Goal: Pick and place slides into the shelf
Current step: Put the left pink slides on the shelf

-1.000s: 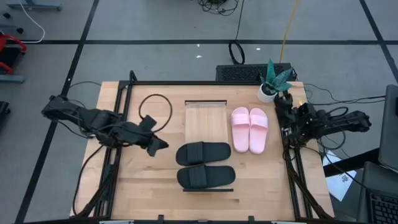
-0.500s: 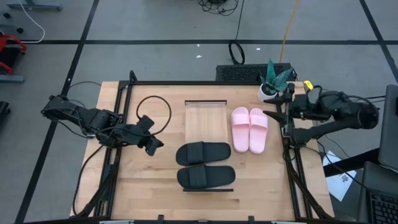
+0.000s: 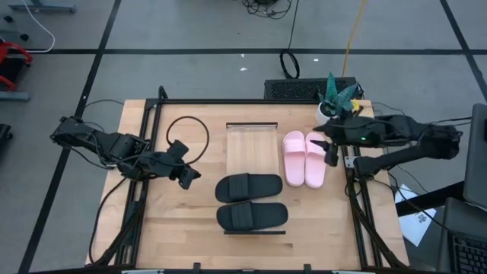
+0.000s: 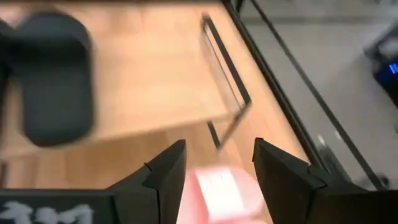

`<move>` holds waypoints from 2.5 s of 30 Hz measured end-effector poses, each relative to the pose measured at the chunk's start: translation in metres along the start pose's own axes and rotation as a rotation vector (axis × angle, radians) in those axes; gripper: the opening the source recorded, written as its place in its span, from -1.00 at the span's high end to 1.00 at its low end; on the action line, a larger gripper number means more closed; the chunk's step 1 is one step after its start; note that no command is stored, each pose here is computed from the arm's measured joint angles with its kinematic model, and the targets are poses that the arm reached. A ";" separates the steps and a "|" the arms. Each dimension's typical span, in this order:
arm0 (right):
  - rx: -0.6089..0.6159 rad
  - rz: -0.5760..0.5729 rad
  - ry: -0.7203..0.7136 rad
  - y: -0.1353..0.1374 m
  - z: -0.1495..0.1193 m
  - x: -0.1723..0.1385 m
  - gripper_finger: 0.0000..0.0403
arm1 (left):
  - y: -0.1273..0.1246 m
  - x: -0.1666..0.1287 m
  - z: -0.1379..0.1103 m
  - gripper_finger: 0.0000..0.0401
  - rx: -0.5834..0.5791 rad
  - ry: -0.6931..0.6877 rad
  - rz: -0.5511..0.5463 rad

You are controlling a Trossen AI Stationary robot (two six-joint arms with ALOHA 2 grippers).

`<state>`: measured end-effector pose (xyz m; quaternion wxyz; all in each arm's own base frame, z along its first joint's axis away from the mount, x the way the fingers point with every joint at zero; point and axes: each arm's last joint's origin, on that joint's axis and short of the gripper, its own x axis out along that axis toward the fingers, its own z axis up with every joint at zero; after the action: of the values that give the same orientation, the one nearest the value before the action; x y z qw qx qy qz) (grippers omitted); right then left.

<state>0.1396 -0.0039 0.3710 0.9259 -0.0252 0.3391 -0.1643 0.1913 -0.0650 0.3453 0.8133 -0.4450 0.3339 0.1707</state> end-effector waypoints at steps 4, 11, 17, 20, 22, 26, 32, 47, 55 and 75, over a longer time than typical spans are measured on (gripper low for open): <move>0.020 0.002 0.121 -0.007 -0.002 0.017 0.12 | 0.000 0.000 0.000 0.59 -0.010 0.000 0.000; 0.098 0.098 0.226 -0.032 0.000 0.044 0.12 | 0.000 0.000 0.000 0.59 -0.013 0.000 0.000; 0.198 0.211 0.295 -0.063 -0.003 0.071 0.12 | 0.000 0.000 0.000 0.59 -0.002 0.000 0.000; 0.241 0.254 0.336 -0.079 -0.007 0.088 0.12 | 0.000 0.000 0.000 0.59 0.010 0.000 0.000; 0.275 0.294 0.359 -0.088 -0.010 0.100 0.12 | 0.000 0.000 0.000 0.59 0.012 0.000 0.000; 0.325 0.363 0.443 -0.103 -0.020 0.127 0.12 | 0.000 0.000 0.000 0.59 0.017 0.002 0.000; 0.332 0.421 0.580 -0.114 -0.037 0.161 0.12 | 0.000 0.000 0.000 0.59 0.026 0.009 -0.003; 0.245 0.473 0.722 -0.118 -0.059 0.209 0.12 | 0.000 0.000 -0.001 0.59 0.043 0.027 -0.009; 0.209 0.498 0.734 -0.120 -0.068 0.228 0.12 | 0.000 0.000 -0.001 0.59 0.042 0.027 -0.009; 0.159 0.446 0.765 -0.133 -0.081 0.242 0.12 | 0.000 0.000 -0.001 0.59 0.036 0.027 -0.009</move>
<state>0.2232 -0.2025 0.1800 0.7457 0.1825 0.6406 0.0164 0.1912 -0.0658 0.3451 0.8173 -0.4341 0.3458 0.1549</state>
